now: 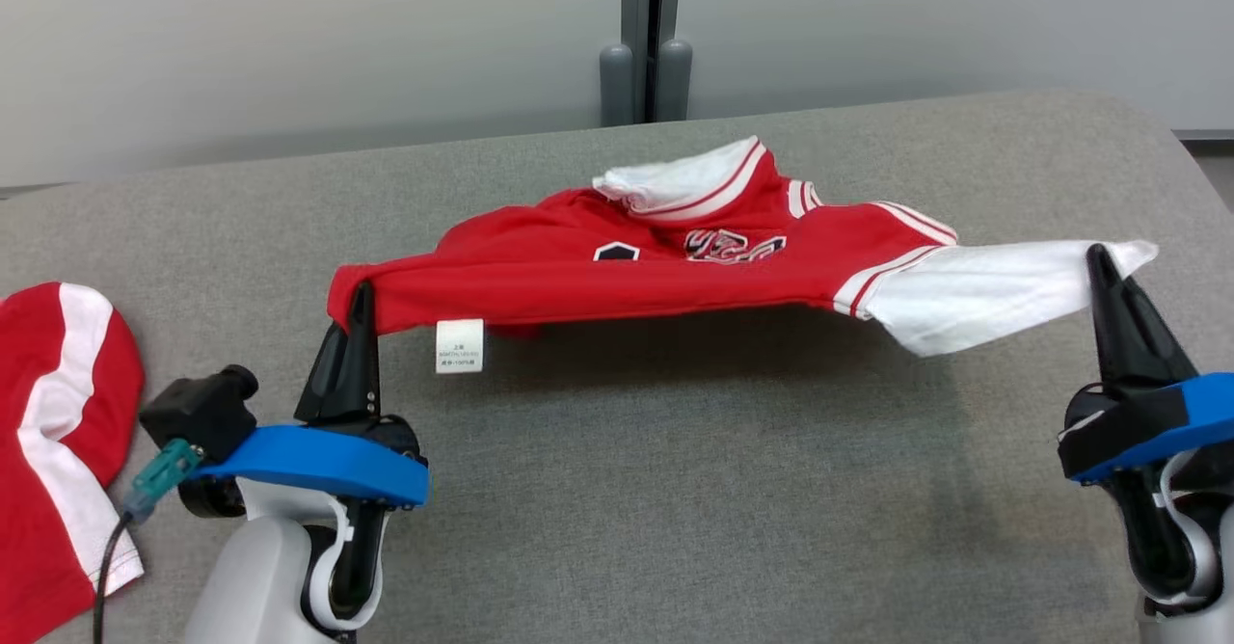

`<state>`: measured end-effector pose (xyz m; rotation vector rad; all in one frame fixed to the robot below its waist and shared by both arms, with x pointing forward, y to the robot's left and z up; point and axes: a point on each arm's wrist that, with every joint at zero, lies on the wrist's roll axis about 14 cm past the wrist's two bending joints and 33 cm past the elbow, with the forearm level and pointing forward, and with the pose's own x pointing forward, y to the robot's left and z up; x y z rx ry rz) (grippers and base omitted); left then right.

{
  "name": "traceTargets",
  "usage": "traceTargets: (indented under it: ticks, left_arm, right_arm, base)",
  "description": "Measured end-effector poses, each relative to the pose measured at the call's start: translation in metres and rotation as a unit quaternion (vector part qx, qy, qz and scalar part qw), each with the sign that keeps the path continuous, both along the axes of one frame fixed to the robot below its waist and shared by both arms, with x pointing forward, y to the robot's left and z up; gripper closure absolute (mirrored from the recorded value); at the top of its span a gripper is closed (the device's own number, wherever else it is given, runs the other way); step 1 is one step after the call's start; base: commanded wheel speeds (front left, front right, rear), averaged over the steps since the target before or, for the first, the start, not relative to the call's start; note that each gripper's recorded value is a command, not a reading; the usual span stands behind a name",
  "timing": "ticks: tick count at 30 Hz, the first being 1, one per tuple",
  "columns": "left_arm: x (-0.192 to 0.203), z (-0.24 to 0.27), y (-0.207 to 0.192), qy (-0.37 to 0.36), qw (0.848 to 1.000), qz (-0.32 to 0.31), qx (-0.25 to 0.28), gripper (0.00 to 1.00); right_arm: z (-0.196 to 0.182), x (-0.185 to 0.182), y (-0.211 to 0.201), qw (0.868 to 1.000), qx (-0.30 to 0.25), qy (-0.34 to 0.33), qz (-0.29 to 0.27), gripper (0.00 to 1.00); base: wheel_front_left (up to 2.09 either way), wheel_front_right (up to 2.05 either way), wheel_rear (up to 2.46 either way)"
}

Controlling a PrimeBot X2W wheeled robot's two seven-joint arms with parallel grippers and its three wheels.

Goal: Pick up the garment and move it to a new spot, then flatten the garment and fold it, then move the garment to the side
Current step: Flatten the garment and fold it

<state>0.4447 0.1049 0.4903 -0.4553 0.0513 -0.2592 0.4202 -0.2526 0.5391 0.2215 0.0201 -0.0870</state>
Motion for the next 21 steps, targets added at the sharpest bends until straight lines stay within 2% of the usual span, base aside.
traceTargets:
  ticks: [4,11,17,21]
  left_arm:
    - [-0.005,0.049,-0.003,-0.047,0.998,-0.02,-0.037,1.0]
    - [-0.014,0.112,-0.005,-0.106,0.992,-0.056,-0.048,1.0]
    - [-0.013,0.148,-0.019,-0.111,0.985,-0.104,-0.078,1.0]
    - [-0.003,0.16,-0.024,-0.105,0.984,-0.127,-0.066,1.0]
  right_arm:
    - [0.053,-0.013,0.004,0.998,-0.013,-0.067,0.002,1.0]
    - [0.136,-0.034,0.017,0.983,-0.048,-0.176,0.011,1.0]
    - [0.194,-0.037,0.028,0.966,-0.079,-0.246,0.026,1.0]
    - [0.225,-0.022,0.04,0.953,-0.111,-0.276,0.051,1.0]
  base:
    - [0.0,0.0,0.0]
    - [0.0,0.0,0.0]
    - [0.0,0.0,0.0]
    - [0.0,0.0,0.0]
